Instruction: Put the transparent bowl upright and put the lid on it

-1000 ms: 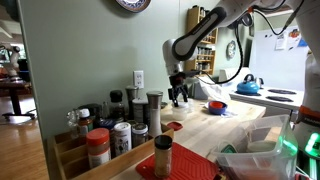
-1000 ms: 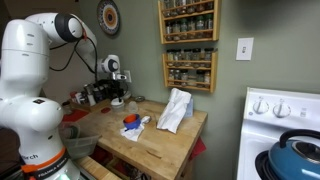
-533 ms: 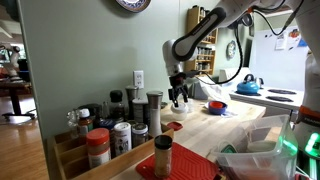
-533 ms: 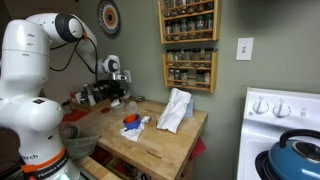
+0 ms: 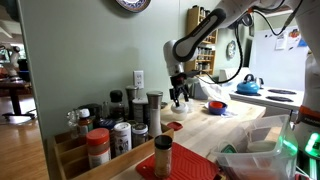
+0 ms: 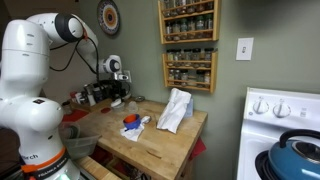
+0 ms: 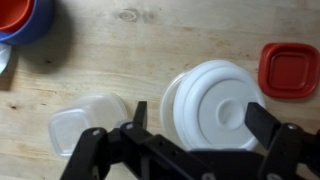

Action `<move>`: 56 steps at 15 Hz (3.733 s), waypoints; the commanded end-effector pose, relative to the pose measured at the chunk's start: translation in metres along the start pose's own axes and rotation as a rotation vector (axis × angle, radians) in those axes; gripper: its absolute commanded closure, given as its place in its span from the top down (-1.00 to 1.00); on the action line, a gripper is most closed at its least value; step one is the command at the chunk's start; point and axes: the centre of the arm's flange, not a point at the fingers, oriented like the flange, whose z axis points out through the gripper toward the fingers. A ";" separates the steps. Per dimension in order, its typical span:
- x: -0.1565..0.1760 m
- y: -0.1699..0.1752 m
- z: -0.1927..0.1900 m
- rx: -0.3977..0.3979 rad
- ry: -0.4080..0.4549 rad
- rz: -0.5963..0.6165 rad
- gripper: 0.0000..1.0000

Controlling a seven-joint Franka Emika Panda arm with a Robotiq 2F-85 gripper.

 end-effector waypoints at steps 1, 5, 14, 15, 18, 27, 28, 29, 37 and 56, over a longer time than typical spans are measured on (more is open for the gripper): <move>0.002 0.014 0.001 -0.039 0.002 0.030 1.00; 0.002 0.024 0.000 -0.036 0.007 0.046 1.00; -0.006 0.041 -0.013 -0.029 0.023 0.070 1.00; -0.006 0.044 -0.013 -0.030 0.023 0.076 1.00; -0.008 0.053 -0.010 -0.042 0.008 0.088 1.00; -0.015 0.071 -0.001 -0.066 -0.028 0.141 1.00; -0.016 0.073 -0.001 -0.070 -0.032 0.149 1.00; -0.016 0.075 0.000 -0.070 -0.034 0.157 1.00; -0.028 0.088 0.002 -0.073 -0.049 0.197 1.00; -0.018 0.052 -0.005 -0.104 0.002 0.174 1.00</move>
